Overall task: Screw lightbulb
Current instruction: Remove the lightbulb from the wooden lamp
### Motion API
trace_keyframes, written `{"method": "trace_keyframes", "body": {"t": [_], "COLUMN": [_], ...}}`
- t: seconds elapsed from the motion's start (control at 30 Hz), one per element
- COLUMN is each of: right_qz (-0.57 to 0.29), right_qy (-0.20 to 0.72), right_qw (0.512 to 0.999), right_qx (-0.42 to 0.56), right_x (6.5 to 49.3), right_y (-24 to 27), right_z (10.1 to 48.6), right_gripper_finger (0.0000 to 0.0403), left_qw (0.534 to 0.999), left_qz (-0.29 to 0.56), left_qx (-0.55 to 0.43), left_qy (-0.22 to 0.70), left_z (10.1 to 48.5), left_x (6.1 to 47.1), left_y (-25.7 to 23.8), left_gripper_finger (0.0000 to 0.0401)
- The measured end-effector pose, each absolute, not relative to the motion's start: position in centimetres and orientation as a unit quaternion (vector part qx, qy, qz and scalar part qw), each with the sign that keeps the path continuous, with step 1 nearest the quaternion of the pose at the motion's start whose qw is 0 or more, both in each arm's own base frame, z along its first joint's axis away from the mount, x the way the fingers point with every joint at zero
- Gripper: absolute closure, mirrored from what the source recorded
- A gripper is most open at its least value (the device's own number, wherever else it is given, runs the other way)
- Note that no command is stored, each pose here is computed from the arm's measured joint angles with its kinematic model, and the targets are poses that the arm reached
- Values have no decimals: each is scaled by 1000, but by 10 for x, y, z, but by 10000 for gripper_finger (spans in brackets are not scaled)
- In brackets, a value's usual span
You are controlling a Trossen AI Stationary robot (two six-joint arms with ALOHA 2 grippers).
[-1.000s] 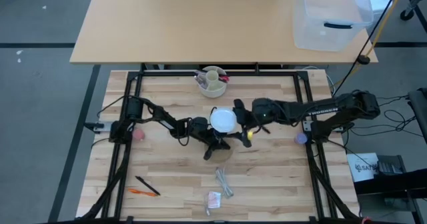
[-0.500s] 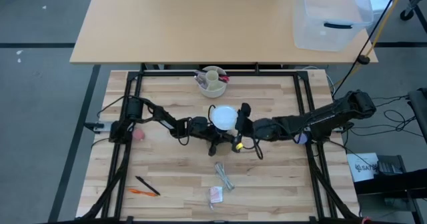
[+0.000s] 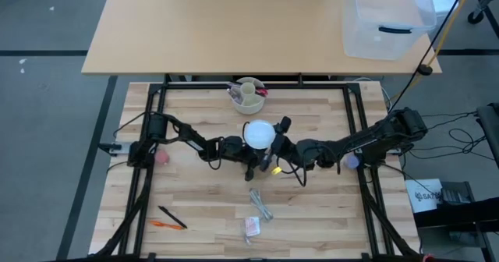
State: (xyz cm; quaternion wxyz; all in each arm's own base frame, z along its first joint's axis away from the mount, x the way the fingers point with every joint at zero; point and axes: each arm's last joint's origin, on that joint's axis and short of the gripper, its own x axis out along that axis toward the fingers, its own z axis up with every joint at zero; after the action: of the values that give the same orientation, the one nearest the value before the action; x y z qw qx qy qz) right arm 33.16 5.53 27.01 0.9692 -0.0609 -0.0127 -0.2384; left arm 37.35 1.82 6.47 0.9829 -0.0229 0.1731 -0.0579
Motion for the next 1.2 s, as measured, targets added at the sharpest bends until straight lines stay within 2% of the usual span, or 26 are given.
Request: {"method": "trace_keyframes", "body": {"t": [0.13,0.37,0.5,0.87,1.2], "right_qz": [-235,-225,-218,-127,-12], "right_qy": [-15,1,9,49,53], "right_qw": [970,972,974,989,997], "right_qx": [-66,-60,-65,-56,-56], "right_x": [331,331,330,319,322], "right_y": [55,56,56,39,12], "right_z": [272,269,268,278,279], "right_gripper_finger": [128,194,217,228,228], "left_qw": [983,981,980,971,968], "left_qz": [-60,-87,-103,-170,-190], "left_qx": [-20,-19,-18,-17,-12], "left_qy": [172,171,170,166,165], "left_z": [65,65,65,66,65], "left_x": [374,374,374,373,372], "left_y": [17,16,15,11,10], "left_gripper_finger": [379,379,379,378,379]}}
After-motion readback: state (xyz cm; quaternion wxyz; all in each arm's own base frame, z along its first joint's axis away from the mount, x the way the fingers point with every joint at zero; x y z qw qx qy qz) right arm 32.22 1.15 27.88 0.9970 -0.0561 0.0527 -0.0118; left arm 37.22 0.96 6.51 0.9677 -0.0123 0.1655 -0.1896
